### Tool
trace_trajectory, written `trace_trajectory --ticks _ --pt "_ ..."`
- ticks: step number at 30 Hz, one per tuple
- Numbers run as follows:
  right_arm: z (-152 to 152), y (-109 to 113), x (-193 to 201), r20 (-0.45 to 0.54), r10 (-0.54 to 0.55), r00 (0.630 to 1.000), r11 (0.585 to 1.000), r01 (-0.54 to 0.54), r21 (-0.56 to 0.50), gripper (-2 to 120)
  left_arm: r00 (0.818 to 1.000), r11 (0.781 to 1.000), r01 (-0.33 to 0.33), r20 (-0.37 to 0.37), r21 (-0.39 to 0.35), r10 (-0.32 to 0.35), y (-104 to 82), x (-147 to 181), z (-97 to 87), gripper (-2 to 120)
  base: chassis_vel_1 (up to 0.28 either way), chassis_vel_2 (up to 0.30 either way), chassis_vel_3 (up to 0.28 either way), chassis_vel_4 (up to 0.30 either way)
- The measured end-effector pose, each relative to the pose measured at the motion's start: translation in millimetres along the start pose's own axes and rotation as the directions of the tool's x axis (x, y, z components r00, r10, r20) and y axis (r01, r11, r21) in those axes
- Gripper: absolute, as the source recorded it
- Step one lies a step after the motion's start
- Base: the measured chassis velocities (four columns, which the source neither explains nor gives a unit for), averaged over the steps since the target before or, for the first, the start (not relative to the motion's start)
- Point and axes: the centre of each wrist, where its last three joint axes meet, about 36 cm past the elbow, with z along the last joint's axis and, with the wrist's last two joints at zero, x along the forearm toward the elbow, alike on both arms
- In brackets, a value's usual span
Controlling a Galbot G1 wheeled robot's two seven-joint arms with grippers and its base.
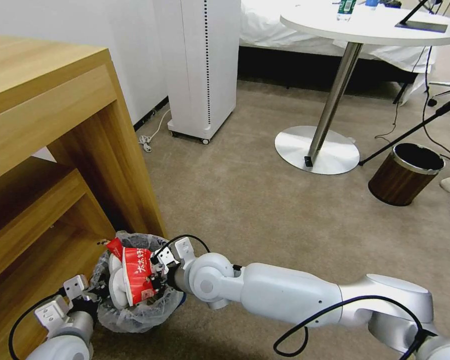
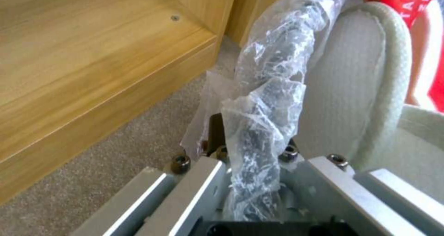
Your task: Pick up the trash bin and place the garbage on the floor into it.
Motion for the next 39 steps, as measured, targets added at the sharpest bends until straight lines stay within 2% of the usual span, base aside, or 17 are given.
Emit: trace_trajectory --ticks 2,5,6,10,13,15,17,19,23,27,29,31,33,34,35,38,39 --pt "-0.9 -0.6 2.1 0.007 0.001 1.000 1.000 -0.001 0.001 17 1.000 1.000 0.000 0.000 0.000 0.000 0.1 -0.4 0.1 1 0.000 0.000 0.000 0.000" --pt "-3.8 -2.4 16.1 0.037 -0.002 0.999 1.000 0.002 0.006 33 1.000 1.000 0.001 -0.003 0.000 -0.001 0.5 -2.4 0.8 1 0.000 0.000 0.000 0.000" --pt "-3.8 -2.4 16.1 0.037 -0.002 0.999 1.000 0.002 0.006 33 1.000 1.000 0.001 -0.003 0.000 -0.001 0.5 -2.4 0.8 1 0.000 0.000 0.000 0.000" --pt "-3.3 -3.9 26.0 0.048 0.004 0.999 1.000 -0.004 0.004 47 1.000 1.000 0.002 -0.002 0.000 -0.002 0.4 -3.6 0.6 1 0.000 0.000 0.000 0.000" --pt "2.8 -6.5 28.1 0.043 0.016 0.999 1.000 -0.016 -0.001 64 1.000 1.000 0.001 -0.005 0.001 -0.001 -0.4 -3.6 1.7 1 0.000 0.000 0.000 0.000" --pt "3.7 -6.5 28.9 0.043 0.016 0.999 1.000 -0.016 -0.001 67 1.000 1.000 0.002 -0.005 0.001 -0.002 -0.5 -3.5 1.9 1 0.000 0.000 0.000 0.000" --pt "3.6 -8.1 34.8 0.054 0.017 0.998 1.000 -0.017 -0.002 79 1.000 1.000 0.005 -0.006 0.001 -0.005 -0.3 -4.3 2.6 1 0.000 0.000 0.000 0.000" --pt "4.0 -9.7 37.2 0.059 0.021 0.998 1.000 -0.021 -0.001 82 1.000 1.000 0.006 -0.008 0.001 -0.006 0.0 -4.7 3.2 1 0.000 0.000 0.000 0.000" --pt "7.1 -14.2 42.5 0.072 0.025 0.997 1.000 -0.024 -0.006 97 1.000 1.000 0.008 -0.009 -0.001 -0.008 -0.3 -5.0 4.3 1 0.000 0.000 0.000 0.000" --pt "8.1 -18.5 48.9 0.109 0.019 0.994 1.000 -0.018 -0.010 100 1.000 1.000 0.007 -0.009 -0.002 -0.007 -0.4 -6.0 3.5 1 0.000 0.000 0.000 0.000" --pt "8.3 -29.2 63.6 0.203 0.006 0.979 1.000 -0.003 -0.014 98 1.000 1.000 0.009 -0.012 -0.005 -0.009 1.2 -7.0 2.9 1 0.000 0.000 0.000 0.000" --pt "7.8 -32.5 68.5 0.244 0.002 0.970 1.000 0.001 -0.014 97 1.000 1.000 0.009 -0.012 -0.007 -0.010 1.5 -7.1 2.4 1 0.000 0.000 0.000 0.000" --pt "4.5 -41.4 84.2 0.361 -0.012 0.933 1.000 0.013 0.001 96 1.000 1.000 0.009 -0.018 -0.011 -0.009 2.7 -7.0 0.9 1 0.000 0.000 0.000 0.000" --pt "4.5 -41.4 84.2 0.361 -0.012 0.933 1.000 0.013 0.001 96 1.000 1.000 0.009 -0.018 -0.011 -0.009 2.7 -7.0 0.9 1 0.000 0.000 0.000 0.000" --pt "2.4 -44.0 90.4 0.403 -0.018 0.915 1.000 0.015 0.010 95 1.000 1.000 0.009 -0.022 -0.014 -0.010 3.3 -6.9 0.4 1 0.000 0.000 0.000 0.000" --pt "-10.9 -52.2 125.2 0.548 -0.026 0.836 0.999 0.007 0.037 93 0.999 1.000 0.010 -0.046 -0.020 -0.011 5.4 -5.6 -2.9 1 0.000 0.000 0.000 0.000" --pt "-10.9 -52.2 125.2 0.548 -0.026 0.836 0.999 0.007 0.037 93 0.999 1.000 0.010 -0.046 -0.020 -0.011 5.4 -5.6 -2.9 1 0.000 0.000 0.000 0.000"
